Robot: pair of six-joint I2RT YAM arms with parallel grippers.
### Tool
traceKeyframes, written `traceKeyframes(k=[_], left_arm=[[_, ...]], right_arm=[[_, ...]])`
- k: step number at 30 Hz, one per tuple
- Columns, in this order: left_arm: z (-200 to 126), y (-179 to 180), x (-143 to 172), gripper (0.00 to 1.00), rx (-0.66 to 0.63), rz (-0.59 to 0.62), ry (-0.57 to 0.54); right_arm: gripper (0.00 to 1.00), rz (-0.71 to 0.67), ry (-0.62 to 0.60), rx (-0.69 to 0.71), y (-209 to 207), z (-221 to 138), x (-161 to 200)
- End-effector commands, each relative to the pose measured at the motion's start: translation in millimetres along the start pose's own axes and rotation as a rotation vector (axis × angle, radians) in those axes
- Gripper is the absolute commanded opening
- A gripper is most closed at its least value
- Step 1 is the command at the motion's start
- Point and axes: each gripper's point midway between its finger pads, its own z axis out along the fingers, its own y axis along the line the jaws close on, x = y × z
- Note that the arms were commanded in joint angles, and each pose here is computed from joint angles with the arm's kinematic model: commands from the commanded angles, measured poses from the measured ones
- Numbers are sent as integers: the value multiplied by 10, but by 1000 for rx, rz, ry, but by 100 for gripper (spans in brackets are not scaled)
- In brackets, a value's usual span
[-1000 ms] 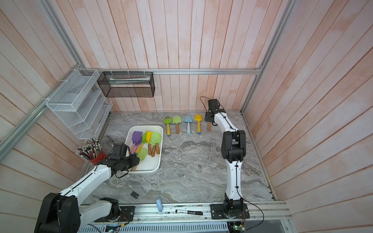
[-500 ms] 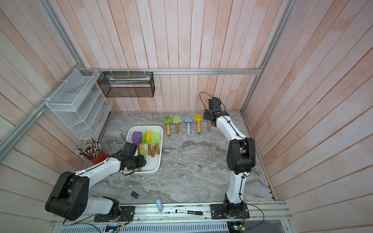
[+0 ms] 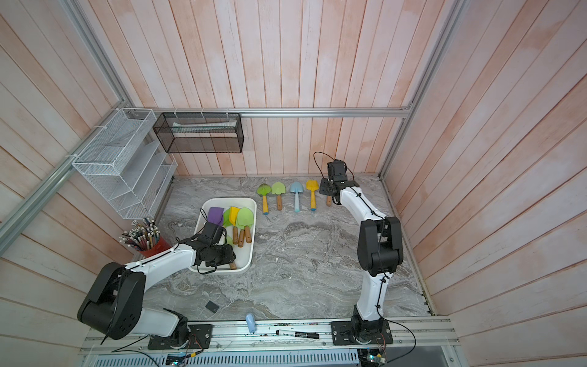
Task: Take the shovel out of the storage box
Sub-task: Pick up the shovel from the storage box.
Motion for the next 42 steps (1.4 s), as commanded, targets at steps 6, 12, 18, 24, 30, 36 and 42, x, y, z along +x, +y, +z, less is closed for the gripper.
traceKeyframes(k=[6, 12, 18, 24, 30, 36, 42], left_arm=[[118, -57, 222, 37, 46, -28, 104], [47, -115, 160, 30, 69, -46, 79], [-136, -105, 34, 14, 51, -57, 13], [-327, -122, -63, 12, 46, -49, -30], [-556, -280, -156, 10, 125, -26, -66], [-782, -434, -312, 10, 244, -33, -122], [-1003, -482, -582, 10, 409, -79, -210]], right_arm=[[52, 10, -32, -23, 46, -107, -60], [52, 4, -34, -22, 38, -139, -53], [52, 7, -43, -21, 22, -182, -42], [51, 9, -53, -21, 16, -236, -62], [52, 18, -60, -29, 42, -286, -66], [51, 20, -69, -83, 202, -408, -51], [52, 20, -64, -281, 721, -661, 35]])
